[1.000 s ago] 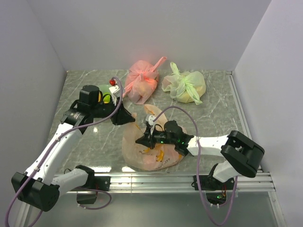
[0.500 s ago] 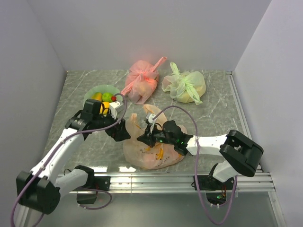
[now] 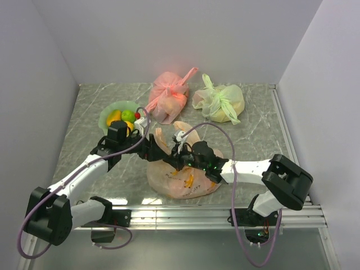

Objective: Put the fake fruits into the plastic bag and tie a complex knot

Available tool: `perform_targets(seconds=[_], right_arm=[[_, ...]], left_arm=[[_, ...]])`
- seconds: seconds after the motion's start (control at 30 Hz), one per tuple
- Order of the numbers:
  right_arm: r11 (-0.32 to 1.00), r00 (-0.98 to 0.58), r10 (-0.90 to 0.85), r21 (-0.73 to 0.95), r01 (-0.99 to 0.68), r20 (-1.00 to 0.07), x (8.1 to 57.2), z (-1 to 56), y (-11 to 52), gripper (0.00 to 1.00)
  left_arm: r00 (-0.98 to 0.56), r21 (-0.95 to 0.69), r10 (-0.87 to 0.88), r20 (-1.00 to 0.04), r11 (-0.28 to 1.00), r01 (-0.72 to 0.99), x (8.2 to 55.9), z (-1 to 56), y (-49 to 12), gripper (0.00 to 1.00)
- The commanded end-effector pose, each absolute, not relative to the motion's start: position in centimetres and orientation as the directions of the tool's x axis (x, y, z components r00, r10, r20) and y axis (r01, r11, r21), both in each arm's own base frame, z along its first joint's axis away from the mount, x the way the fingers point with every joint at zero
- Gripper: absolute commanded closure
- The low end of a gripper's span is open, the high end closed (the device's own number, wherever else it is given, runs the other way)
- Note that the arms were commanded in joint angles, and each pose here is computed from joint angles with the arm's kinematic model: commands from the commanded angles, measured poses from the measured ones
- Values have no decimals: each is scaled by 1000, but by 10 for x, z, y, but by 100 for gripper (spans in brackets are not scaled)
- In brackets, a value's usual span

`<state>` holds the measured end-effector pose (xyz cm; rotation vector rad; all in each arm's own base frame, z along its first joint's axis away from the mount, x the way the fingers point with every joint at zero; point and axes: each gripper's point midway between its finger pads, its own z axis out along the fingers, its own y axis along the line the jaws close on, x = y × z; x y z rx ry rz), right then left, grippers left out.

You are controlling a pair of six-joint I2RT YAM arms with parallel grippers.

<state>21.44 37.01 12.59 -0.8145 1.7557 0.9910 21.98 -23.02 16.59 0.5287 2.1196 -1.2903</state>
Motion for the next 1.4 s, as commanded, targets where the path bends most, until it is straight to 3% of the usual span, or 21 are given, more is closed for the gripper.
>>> perform_targets(seconds=[0.0, 0.03, 0.1, 0.13, 0.17, 0.23, 0.3, 0.37, 0.4, 0.57, 0.63, 0.83, 1.07, 1.33, 1.37], right_arm=[[495, -309, -19, 260, -829, -951, 229, 154, 374, 100], [488, -311, -19, 262, -832, -950, 225, 155, 376, 100], [470, -318, -20, 272, -840, -948, 219, 155, 377, 100], [461, -317, -19, 273, -844, -948, 217, 156, 379, 98], [446, -311, -15, 272, -853, -950, 215, 160, 379, 93], [434, -288, -26, 249, -866, -957, 213, 167, 379, 77], [422, -251, -44, 210, -882, -967, 213, 182, 375, 71], [415, -257, -69, 207, -886, -964, 213, 195, 367, 61], [388, -273, -90, 218, -895, -958, 206, 198, 365, 51], [346, -341, -109, 286, -893, -934, 185, 247, 325, 42], [382, -364, -61, 315, -869, -929, 194, 265, 297, 36], [598, -516, -51, 388, -702, -855, 242, 224, 218, 23], [386, -715, -86, 639, -666, -694, 238, 200, 198, 20], [309, -760, -149, 700, -644, -633, 245, 173, 202, 12], [296, -771, -157, 716, -633, -617, 245, 173, 203, 8]], left_arm=[[-723, -685, -128, -678, 466, 560, 242, 187, -236, 11], [-734, -704, -150, -662, 461, 541, 244, 187, -237, 16], [-746, -718, -151, -649, 447, 534, 245, 183, -240, 37], [-747, -714, -145, -649, 455, 532, 246, 179, -240, 51], [-746, -706, -139, -651, 471, 529, 250, 178, -239, 74], [-730, -672, -99, -676, 490, 555, 252, 174, -236, 88], [-730, -658, -74, -679, 503, 560, 252, 174, -235, 98], [-726, -653, -58, -685, 491, 577, 250, 177, -236, 99], [-720, -648, -53, -692, 484, 588, 249, 178, -236, 99], [-684, -598, -7, -730, 490, 634, 244, 182, -233, 100], [-652, -566, 10, -758, 487, 665, 246, 187, -232, 99], [-607, -522, 55, -793, 452, 723, 244, 191, -234, 99], [-574, -489, 99, -813, 419, 765, 241, 193, -236, 99], [-562, -483, 119, -818, 387, 785, 241, 195, -239, 99], [-564, -484, 123, -816, 387, 785, 241, 194, -239, 99]])
